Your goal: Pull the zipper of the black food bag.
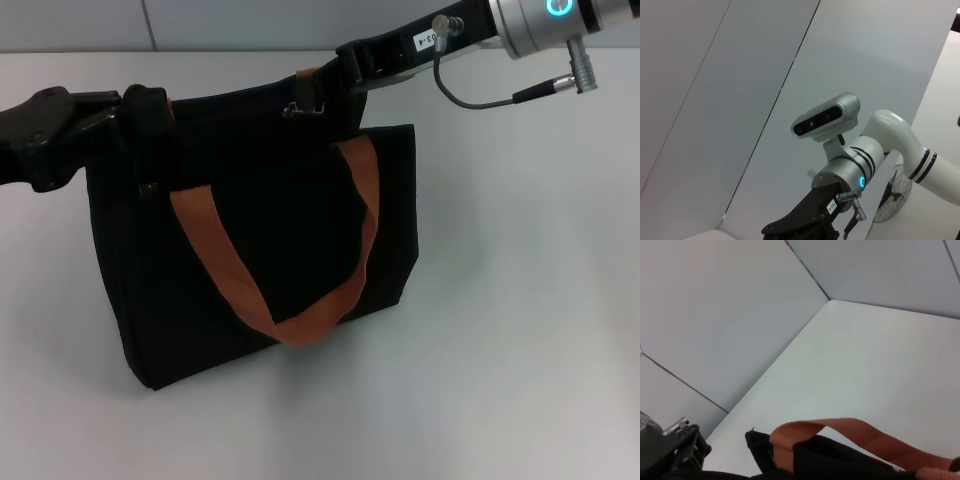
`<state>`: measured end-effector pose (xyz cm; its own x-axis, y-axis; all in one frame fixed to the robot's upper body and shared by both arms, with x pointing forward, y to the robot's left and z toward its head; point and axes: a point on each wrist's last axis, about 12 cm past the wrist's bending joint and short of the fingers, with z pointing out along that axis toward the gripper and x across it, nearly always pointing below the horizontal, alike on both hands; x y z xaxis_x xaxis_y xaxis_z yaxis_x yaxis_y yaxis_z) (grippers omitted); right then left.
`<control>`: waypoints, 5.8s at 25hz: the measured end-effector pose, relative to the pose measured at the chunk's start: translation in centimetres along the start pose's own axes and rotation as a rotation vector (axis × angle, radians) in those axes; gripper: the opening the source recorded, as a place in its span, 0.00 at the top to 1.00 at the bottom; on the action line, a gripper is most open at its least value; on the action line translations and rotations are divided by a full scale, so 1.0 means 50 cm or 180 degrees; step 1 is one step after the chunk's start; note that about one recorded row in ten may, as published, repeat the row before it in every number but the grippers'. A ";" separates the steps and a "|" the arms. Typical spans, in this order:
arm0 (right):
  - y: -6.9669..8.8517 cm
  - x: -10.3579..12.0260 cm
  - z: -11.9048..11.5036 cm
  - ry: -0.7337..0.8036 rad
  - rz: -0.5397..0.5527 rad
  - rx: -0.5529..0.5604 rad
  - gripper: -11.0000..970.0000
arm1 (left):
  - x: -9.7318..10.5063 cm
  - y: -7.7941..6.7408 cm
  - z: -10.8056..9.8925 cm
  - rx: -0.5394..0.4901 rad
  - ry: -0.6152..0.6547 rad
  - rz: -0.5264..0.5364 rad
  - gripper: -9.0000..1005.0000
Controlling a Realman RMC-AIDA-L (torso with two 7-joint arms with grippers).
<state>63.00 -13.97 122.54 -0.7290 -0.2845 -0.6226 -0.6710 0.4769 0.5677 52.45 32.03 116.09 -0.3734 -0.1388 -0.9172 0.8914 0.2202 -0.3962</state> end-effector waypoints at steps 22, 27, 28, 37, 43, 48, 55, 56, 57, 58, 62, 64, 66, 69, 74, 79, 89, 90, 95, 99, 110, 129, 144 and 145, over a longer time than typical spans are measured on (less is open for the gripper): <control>0.001 -0.016 0.035 0.0097 0.0018 0.0050 0.99 | -0.001 -0.001 0.002 0.0025 0.0013 0.0006 0.97; 0.001 -0.017 0.038 0.0111 0.0012 0.0064 0.99 | -0.002 -0.001 0.001 0.0022 0.0015 0.0013 0.97; 0.000 -0.017 0.038 0.0118 0.0009 0.0078 0.99 | -0.002 -0.001 0.001 0.0022 0.0015 0.0014 0.97; -0.010 -0.017 0.021 0.0163 -0.0021 0.0319 0.99 | -0.006 0.000 -0.002 0.0011 -0.0011 0.0035 0.97; -0.017 -0.018 -0.002 0.0164 -0.0036 0.0578 0.99 | -0.007 0.000 -0.004 0.0002 -0.0023 0.0036 0.97; -0.024 -0.017 -0.022 0.0143 -0.0026 0.0800 0.99 | -0.008 0.000 -0.005 -0.0001 -0.0025 0.0038 0.97; -0.020 0.009 -0.119 -0.0598 -0.0162 0.0439 0.99 | -0.006 0.001 -0.007 -0.0031 -0.0027 0.0035 0.97; -0.020 0.009 -0.119 -0.0598 -0.0162 0.0439 0.99 | -0.006 0.002 -0.008 -0.0038 -0.0029 0.0030 0.97; -0.022 0.022 -0.135 -0.0723 -0.0183 0.0349 0.99 | -0.005 0.002 -0.009 -0.0047 -0.0030 0.0027 0.97; -0.023 0.030 -0.144 -0.0792 -0.0208 0.0273 0.99 | -0.005 0.002 -0.010 -0.0053 -0.0031 0.0025 0.97; -0.037 0.084 -0.170 -0.1048 -0.0390 -0.0154 0.98 | -0.006 0.006 -0.018 -0.0137 -0.0022 0.0022 0.96; -0.045 0.119 -0.175 -0.1180 -0.0552 -0.0389 0.94 | -0.004 0.009 -0.027 -0.0234 -0.0016 0.0010 0.96; -0.052 0.152 -0.175 -0.1283 -0.0736 -0.0556 0.88 | -0.002 0.012 -0.038 -0.0326 -0.0009 0.0000 0.95; -0.067 0.208 -0.167 -0.1400 -0.1027 -0.0703 0.78 | 0.002 0.015 -0.055 -0.0465 0.0021 -0.0016 0.95; -0.084 0.284 -0.139 -0.1534 -0.1356 -0.0729 0.57 | -0.001 0.028 -0.083 -0.0755 0.0154 0.0065 0.89; -0.090 0.336 -0.125 -0.1631 -0.1589 -0.0682 0.37 | -0.031 0.041 -0.123 -0.1033 0.0247 0.0193 0.69; -0.087 0.373 -0.100 -0.1377 -0.1723 -0.0797 0.26 | -0.028 -0.011 -0.168 -0.0873 0.0526 0.0283 0.41; -0.087 0.375 -0.097 -0.1356 -0.1719 -0.0797 0.25 | -0.027 -0.013 -0.177 -0.1003 0.0747 0.0269 0.39; -0.088 0.379 -0.095 -0.1349 -0.1716 -0.0785 0.23 | -0.035 -0.013 -0.192 -0.1238 0.1046 0.0244 0.28; -0.089 0.378 -0.093 -0.1334 -0.1740 -0.0774 0.21 | -0.053 -0.021 -0.225 -0.1505 0.1247 0.0311 0.21; -0.100 0.379 -0.045 -0.1404 -0.1829 -0.0702 0.18 | 0.027 -0.062 -0.123 -0.0328 0.0255 0.1262 0.20; -0.071 0.442 0.009 -0.1256 -0.2197 -0.1075 0.15 | 0.208 -0.069 -0.016 0.0350 0.0630 0.0852 0.20; -0.072 0.456 0.014 -0.1294 -0.2213 -0.1008 0.15 | 0.213 -0.069 -0.015 0.0348 0.0659 0.0838 0.20; -0.072 0.456 0.014 -0.1296 -0.2213 -0.1008 0.15 | 0.213 -0.069 -0.015 0.0348 0.0659 0.0838 0.20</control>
<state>48.87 -21.58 105.91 -0.0746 -0.0768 -0.9942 -0.9968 0.0337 0.0722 45.18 30.52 107.67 -0.1614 0.1102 -0.9807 0.9820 0.1162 -0.1486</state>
